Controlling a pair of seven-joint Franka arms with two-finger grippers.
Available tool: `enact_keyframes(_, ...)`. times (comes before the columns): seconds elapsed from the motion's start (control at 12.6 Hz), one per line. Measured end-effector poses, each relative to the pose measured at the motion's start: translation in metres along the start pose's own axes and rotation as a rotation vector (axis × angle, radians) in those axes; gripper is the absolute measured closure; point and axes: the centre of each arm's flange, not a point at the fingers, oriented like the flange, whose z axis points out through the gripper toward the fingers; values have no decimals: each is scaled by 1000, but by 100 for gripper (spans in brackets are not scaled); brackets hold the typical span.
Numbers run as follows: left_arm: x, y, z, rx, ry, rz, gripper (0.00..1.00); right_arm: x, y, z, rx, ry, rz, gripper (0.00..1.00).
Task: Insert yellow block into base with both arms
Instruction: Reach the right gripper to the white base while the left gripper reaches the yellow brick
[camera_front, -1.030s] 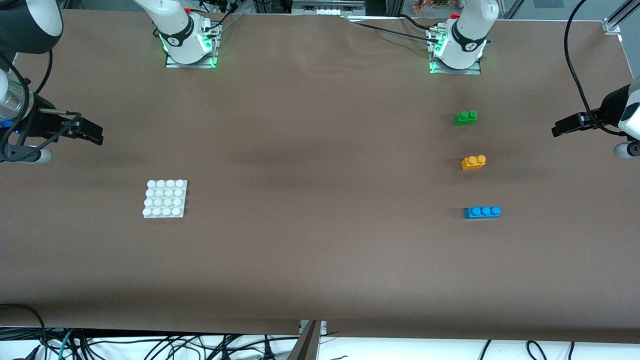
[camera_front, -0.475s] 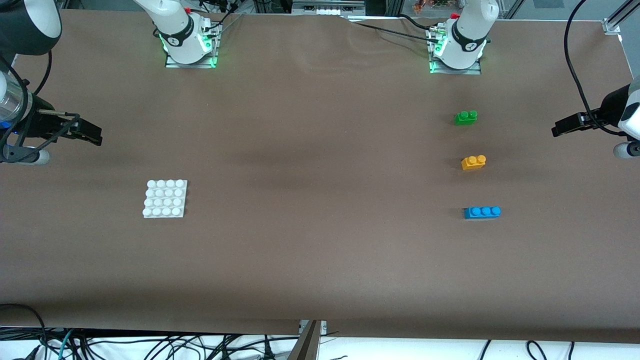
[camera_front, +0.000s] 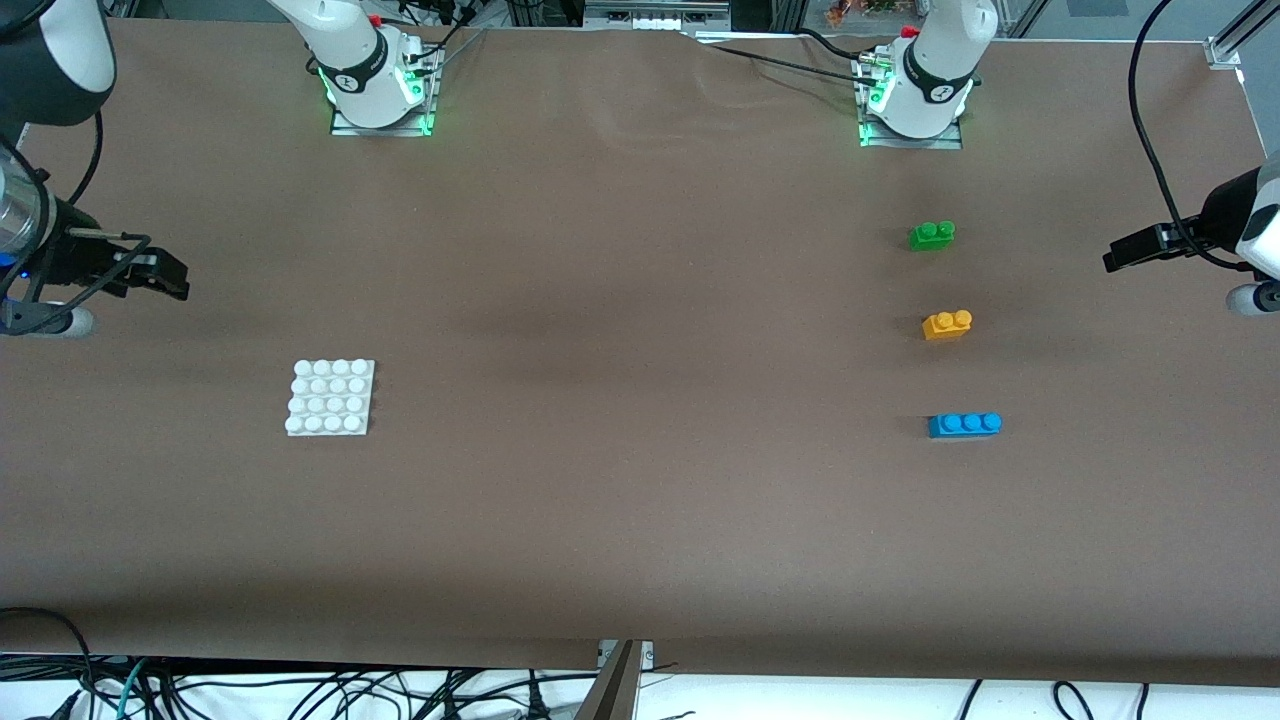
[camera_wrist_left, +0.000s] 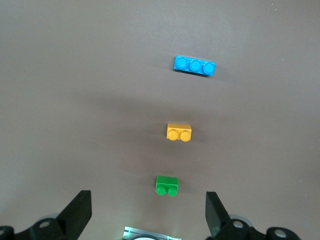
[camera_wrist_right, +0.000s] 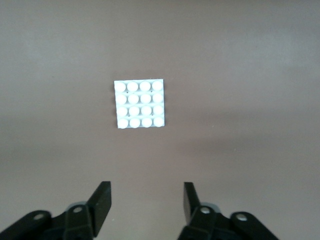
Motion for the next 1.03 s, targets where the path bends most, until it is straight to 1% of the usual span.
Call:
enact_keyframes(0.08,0,0,0,0,0,-1,0,5,14,11,2,-9,-2,55)
enact_keyframes(0.16,0,-1,0,0,0,-1,0,11,30,25,5,-26,10,62)
enact_keyframes(0.32,0,-4,0,-1,0,-10,0,21,59,64,13,-83,43,62)
enact_keyframes(0.48,1,-7,0,-1,-2,-32,0,30,80,110,24,-143,69,68)
enact_keyframes(0.55,1,-7,2,-1,-5,-59,0,34,84,133,27,-161,74,74)
enact_keyframes(0.71,6,-7,10,4,-22,-154,0,38,81,173,30,-170,68,76)
enact_keyframes(0.79,11,-6,19,8,-39,-211,0,38,79,190,30,-166,65,79)
enact_keyframes(1.03,29,-4,53,18,-97,-379,0,38,75,234,32,-169,58,81)
